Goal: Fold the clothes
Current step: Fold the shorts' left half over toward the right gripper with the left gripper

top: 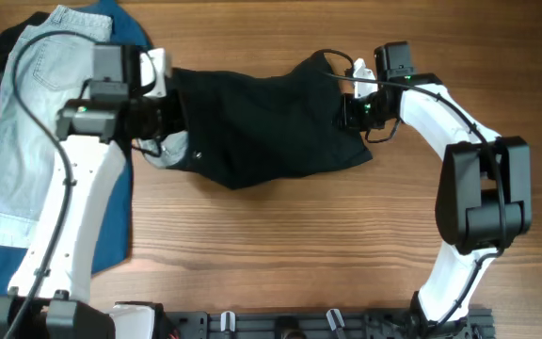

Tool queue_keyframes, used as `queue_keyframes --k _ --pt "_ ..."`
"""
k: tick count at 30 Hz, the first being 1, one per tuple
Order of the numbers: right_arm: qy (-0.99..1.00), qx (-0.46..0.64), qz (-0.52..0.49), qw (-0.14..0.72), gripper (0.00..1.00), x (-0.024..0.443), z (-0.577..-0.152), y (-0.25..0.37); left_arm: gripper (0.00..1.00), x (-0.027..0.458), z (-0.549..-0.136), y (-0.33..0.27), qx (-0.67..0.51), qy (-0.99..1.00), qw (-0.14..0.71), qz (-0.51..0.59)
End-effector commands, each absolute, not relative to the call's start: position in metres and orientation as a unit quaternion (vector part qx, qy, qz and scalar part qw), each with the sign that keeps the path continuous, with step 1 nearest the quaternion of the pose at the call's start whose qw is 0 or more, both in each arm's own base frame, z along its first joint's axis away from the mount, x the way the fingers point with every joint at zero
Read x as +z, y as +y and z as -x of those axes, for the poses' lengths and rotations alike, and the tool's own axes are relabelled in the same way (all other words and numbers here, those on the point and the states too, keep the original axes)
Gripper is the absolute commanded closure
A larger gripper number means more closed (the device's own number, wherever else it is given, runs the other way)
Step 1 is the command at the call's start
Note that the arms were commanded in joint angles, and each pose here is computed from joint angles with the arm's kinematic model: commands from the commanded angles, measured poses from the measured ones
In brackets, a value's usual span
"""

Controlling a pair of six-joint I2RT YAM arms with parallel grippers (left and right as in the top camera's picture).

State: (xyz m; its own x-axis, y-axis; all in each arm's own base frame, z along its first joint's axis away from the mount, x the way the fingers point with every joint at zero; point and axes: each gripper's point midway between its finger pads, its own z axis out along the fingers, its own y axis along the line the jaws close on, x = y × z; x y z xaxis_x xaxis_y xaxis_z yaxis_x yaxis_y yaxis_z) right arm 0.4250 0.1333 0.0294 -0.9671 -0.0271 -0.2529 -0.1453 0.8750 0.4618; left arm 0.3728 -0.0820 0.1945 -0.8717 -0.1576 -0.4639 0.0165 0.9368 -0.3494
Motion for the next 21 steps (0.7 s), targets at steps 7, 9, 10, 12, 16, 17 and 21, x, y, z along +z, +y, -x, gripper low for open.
queue_keyframes --k 7,9,10,12,16,17,21 --pt "0.970 0.230 0.010 0.079 0.96 -0.007 -0.414 0.128 0.96 0.224 -0.403 -0.108 -0.209 0.928 0.306 0.040" --pt "0.970 0.231 0.010 0.079 0.96 -0.007 -0.413 0.128 0.96 0.222 -0.404 -0.117 -0.213 0.928 0.305 0.031" --pt "0.970 0.230 0.010 0.079 0.96 -0.008 -0.414 0.128 0.96 0.220 -0.405 -0.124 -0.215 0.928 0.303 0.024" --pt "0.970 0.230 0.008 0.080 0.96 -0.007 -0.414 0.128 0.96 0.211 -0.405 -0.141 -0.220 0.931 0.292 0.008" --pt "0.970 0.230 -0.001 0.079 0.96 -0.007 -0.415 0.128 0.96 0.192 -0.407 -0.172 -0.228 0.934 0.275 -0.020" --pt "0.970 0.231 -0.002 0.078 0.96 -0.008 -0.415 0.128 0.96 0.185 -0.409 -0.187 -0.236 0.933 0.272 -0.026" --pt "0.970 0.230 -0.003 0.078 0.96 -0.009 -0.414 0.127 0.96 0.184 -0.410 -0.211 -0.247 0.926 0.280 -0.050"
